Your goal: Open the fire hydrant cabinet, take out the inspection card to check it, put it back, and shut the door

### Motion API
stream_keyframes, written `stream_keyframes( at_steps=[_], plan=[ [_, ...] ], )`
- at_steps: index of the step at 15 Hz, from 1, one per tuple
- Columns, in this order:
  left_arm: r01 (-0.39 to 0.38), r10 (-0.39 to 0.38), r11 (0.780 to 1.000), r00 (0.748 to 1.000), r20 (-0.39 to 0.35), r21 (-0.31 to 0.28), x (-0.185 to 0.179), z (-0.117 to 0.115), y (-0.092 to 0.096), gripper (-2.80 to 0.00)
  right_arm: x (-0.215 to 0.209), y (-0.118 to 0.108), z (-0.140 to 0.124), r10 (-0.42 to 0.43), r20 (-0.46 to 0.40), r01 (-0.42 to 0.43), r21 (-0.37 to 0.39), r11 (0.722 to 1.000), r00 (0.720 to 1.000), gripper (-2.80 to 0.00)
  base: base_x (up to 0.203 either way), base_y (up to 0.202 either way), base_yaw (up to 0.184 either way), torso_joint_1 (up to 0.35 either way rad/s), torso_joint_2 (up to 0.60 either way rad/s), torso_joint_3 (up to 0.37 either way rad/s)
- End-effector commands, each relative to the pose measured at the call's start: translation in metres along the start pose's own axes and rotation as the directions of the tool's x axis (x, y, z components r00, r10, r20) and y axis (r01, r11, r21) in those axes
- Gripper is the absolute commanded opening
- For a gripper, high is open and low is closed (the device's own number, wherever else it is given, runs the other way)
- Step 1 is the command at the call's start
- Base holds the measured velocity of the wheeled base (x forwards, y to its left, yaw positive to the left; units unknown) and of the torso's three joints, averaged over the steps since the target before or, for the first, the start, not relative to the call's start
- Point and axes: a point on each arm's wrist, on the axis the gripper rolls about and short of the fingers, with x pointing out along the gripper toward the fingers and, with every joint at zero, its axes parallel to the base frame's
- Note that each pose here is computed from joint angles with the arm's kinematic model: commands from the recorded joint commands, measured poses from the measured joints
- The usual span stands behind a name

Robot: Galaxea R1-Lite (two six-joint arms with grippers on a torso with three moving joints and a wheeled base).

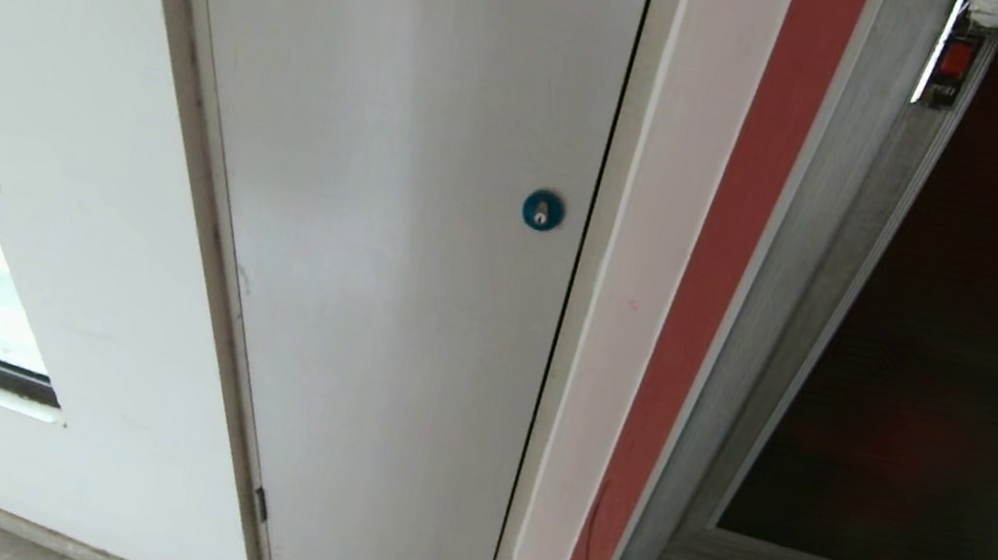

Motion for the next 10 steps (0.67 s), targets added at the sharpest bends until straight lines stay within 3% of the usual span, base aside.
stream_keyframes(
  at_steps=[1, 10],
  plan=[
    [0.000, 0.000, 1.000, 1.000, -0.006, 0.001, 0.0004, -0.0012, 0.0000, -2.80, -0.0006, -0.0007, -0.0012, -0.003, -0.005, 0.003, 0.005, 1.000, 1.000, -2.80, 0.000, 0.000, 0.000, 0.000, 0.00, 0.000],
    [0.000, 0.000, 1.000, 1.000, -0.006, 0.001, 0.0004, -0.0012, 0.0000, -2.80, 0.0027, -0.0105, -0.0003, -0.037, -0.002, 0.037, 0.008, 0.999, 0.999, -2.80, 0.000, 0.000, 0.000, 0.000, 0.00, 0.000]
  ],
)
